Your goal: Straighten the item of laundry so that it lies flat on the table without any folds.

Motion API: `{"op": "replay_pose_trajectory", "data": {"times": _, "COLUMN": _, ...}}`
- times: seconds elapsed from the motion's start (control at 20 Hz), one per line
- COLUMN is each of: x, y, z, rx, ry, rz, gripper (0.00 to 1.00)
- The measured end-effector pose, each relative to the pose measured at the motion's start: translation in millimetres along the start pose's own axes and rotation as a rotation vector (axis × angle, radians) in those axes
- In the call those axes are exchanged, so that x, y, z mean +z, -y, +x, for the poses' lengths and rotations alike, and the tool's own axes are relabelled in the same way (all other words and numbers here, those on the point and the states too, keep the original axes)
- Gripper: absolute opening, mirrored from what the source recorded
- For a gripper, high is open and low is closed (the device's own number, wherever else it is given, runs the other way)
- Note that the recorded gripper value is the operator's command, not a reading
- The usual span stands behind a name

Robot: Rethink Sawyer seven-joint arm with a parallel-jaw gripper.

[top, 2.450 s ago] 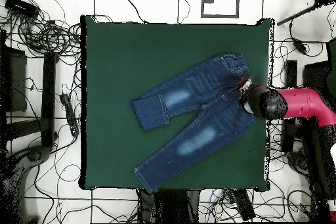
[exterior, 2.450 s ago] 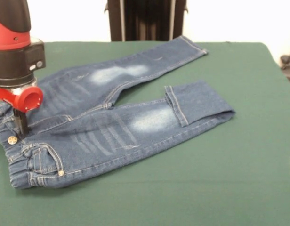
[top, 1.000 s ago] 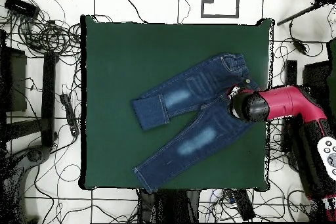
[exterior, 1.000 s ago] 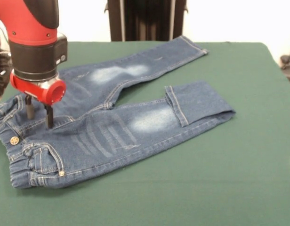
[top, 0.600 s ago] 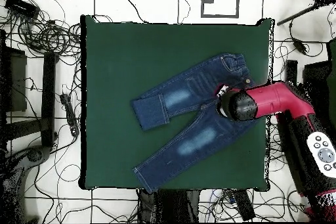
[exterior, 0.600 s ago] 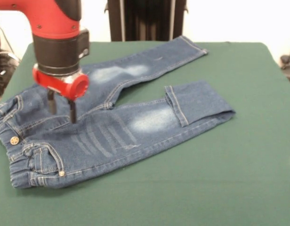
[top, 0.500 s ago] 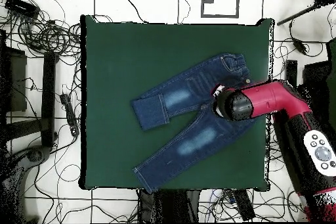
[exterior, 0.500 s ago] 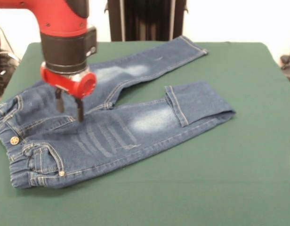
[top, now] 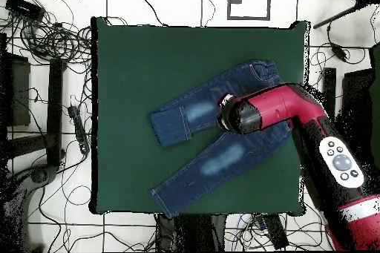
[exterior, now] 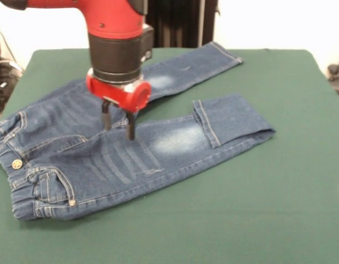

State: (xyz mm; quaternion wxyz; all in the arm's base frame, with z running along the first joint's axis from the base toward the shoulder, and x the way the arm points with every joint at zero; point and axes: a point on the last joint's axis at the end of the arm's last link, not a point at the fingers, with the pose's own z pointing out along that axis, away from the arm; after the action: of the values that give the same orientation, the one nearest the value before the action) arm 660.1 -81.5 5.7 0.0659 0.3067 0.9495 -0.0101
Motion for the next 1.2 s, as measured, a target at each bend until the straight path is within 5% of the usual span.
{"op": "replay_pose_trajectory", "data": {"times": 0.75, "x": 0, "y": -77, "z": 56, "rx": 0.039, "ry": -0.011, "rz": -0.002, "gripper": 1.00}}
{"op": "replay_pose_trajectory", "data": {"times": 1.2, "x": 16, "y": -94, "z": 90, "rx": 0.067, "ry": -0.039, "rz": 0.008, "gripper": 1.00}}
